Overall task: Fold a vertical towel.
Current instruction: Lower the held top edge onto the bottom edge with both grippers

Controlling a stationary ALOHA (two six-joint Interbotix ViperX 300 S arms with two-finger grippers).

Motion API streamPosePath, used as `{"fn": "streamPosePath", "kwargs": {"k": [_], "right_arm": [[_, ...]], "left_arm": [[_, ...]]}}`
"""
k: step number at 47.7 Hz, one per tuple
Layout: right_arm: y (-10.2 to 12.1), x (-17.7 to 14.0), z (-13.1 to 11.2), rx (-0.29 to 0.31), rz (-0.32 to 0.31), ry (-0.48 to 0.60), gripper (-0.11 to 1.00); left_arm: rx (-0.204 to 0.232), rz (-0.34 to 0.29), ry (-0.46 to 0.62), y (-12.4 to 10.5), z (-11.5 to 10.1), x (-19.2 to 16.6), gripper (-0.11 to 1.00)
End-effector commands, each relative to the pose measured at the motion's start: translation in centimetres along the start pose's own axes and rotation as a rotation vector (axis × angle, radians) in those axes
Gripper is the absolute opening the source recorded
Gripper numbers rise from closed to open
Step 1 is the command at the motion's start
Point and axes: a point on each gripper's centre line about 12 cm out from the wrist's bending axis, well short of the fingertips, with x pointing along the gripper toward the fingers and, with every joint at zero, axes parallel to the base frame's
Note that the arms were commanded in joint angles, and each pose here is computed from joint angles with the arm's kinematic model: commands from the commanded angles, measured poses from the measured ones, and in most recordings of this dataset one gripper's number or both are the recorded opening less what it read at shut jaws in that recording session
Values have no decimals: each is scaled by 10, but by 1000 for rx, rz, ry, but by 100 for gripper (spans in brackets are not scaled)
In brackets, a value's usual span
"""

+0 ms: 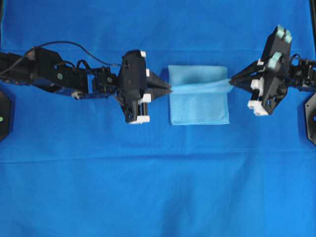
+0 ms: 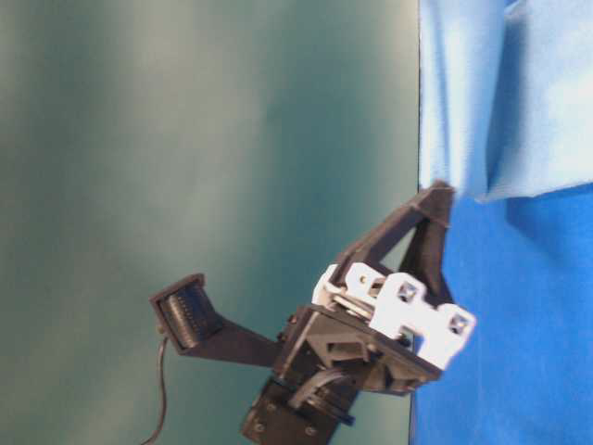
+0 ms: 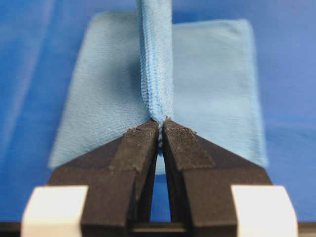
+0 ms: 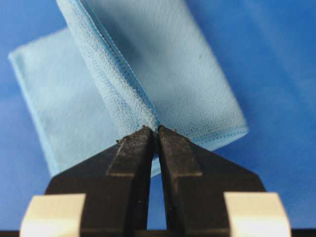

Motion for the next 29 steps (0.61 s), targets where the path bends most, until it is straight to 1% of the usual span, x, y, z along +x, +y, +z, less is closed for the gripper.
{"fn": "streamPosePath", "kwargs": {"k": [1, 4, 11, 14, 20, 24, 29], "right_arm": [[5, 4, -4, 3, 12, 29, 6], [10, 9, -8, -2, 23, 51, 6], [19, 17, -14, -12, 47, 78, 6], [23, 20, -16, -14, 59, 89, 6], [31, 22, -19, -22, 79, 105, 6], [37, 22, -20, -39, 97, 108, 6], [40, 22, -20, -43, 106, 104, 6]], "left_arm": [[4, -19, 9, -9, -3, 4, 3], [5, -29, 24, -14, -9, 11, 3], [-22, -44, 42, -23, -16, 24, 3], [-26, -49, 46, -25, -18, 28, 3], [-20, -61, 48, -32, -20, 34, 3], [-17, -66, 44, -34, -20, 35, 3], [-16, -68, 43, -36, -19, 35, 3]]}}
